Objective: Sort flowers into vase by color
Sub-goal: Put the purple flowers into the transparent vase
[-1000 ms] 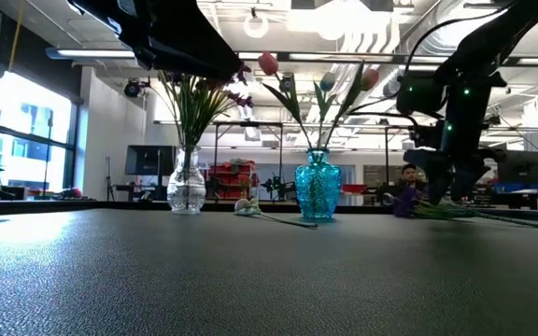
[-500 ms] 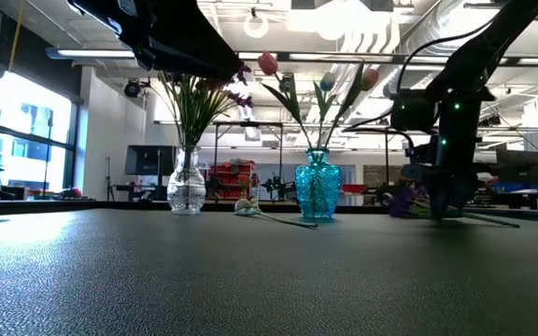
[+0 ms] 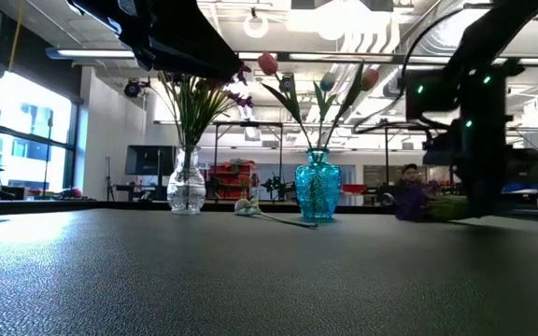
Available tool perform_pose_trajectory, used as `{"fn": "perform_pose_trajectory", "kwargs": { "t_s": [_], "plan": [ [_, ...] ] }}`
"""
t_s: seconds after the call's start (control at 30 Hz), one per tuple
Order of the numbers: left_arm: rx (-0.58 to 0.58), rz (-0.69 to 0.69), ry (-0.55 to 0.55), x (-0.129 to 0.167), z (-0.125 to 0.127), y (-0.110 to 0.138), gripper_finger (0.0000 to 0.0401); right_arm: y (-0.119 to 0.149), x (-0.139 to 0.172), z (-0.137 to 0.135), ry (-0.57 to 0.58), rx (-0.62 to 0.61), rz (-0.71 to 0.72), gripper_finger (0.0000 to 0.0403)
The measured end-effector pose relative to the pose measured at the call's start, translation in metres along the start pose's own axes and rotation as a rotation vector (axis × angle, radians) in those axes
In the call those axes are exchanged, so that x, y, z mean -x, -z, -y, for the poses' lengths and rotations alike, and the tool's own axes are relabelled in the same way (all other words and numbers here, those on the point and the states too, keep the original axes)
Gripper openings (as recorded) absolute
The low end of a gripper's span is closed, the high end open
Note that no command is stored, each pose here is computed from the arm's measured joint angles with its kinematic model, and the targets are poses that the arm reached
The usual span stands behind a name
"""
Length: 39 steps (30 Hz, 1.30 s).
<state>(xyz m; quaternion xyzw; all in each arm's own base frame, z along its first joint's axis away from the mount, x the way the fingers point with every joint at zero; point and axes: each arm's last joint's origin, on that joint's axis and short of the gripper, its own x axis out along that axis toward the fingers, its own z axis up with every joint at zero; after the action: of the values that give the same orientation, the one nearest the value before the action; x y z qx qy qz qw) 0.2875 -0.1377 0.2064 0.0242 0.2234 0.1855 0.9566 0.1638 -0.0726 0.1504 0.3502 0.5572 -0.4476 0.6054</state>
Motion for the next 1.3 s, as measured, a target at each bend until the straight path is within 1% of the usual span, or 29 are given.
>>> {"fn": "perform_pose_trajectory", "kwargs": {
  "t_s": [0.17, 0.27, 0.37, 0.43, 0.53, 0.6, 0.63, 0.7, 0.8, 0.93, 1.03, 1.1, 1.2, 1.3],
  "plan": [
    [0.000, 0.000, 0.001, 0.000, 0.000, 0.000, 0.0168, 0.044, 0.014, -0.033, -0.116, 0.070, -0.002, 0.0006],
    [-0.007, 0.002, 0.009, 0.002, 0.002, 0.001, 0.0168, 0.074, 0.019, -0.050, -0.193, 0.136, -0.002, 0.0002],
    [-0.039, 0.003, 0.037, 0.010, 0.009, 0.003, 0.0168, 0.103, 0.028, -0.069, -0.346, 0.222, 0.045, 0.0003],
    [-0.052, 0.009, 0.066, 0.019, 0.013, 0.004, 0.0168, 0.120, 0.035, -0.083, -0.487, 0.279, 0.097, 0.0002],
    [-0.062, 0.022, 0.120, 0.038, 0.020, 0.003, 0.0168, 0.139, 0.045, -0.104, -0.694, 0.326, 0.196, 0.0001],
    [-0.052, 0.030, 0.155, 0.051, 0.023, 0.003, 0.0168, 0.144, 0.051, -0.120, -0.780, 0.347, 0.262, 0.0001],
    [-0.044, 0.033, 0.166, 0.058, 0.024, 0.002, 0.0168, 0.144, 0.052, -0.129, -0.790, 0.360, 0.293, 0.0001],
    [-0.022, 0.030, 0.183, 0.071, 0.024, 0.003, 0.0168, 0.141, 0.052, -0.148, -0.761, 0.393, 0.337, 0.0001],
    [0.038, -0.007, 0.182, 0.088, 0.021, 0.009, 0.0168, 0.127, 0.047, -0.182, -0.700, 0.428, 0.381, 0.0001],
    [0.147, -0.098, 0.141, 0.103, 0.015, 0.025, 0.0168, 0.095, 0.040, -0.235, -0.670, 0.471, 0.391, 0.0001],
    [0.234, -0.164, 0.092, 0.111, 0.011, 0.039, 0.0168, 0.068, 0.037, -0.271, -0.691, 0.543, 0.400, 0.0001],
    [0.272, -0.196, 0.056, 0.114, 0.010, 0.047, 0.0168, 0.048, 0.039, -0.291, -0.701, 0.585, 0.444, 0.0001],
    [0.309, -0.221, 0.017, 0.116, 0.012, 0.058, 0.0168, 0.019, 0.045, -0.310, -0.701, 0.625, 0.522, 0.0008],
    [0.314, -0.235, -0.011, 0.115, 0.017, 0.069, 0.0168, -0.005, 0.056, -0.317, -0.691, 0.648, 0.567, 0.0032]
  ]
}}
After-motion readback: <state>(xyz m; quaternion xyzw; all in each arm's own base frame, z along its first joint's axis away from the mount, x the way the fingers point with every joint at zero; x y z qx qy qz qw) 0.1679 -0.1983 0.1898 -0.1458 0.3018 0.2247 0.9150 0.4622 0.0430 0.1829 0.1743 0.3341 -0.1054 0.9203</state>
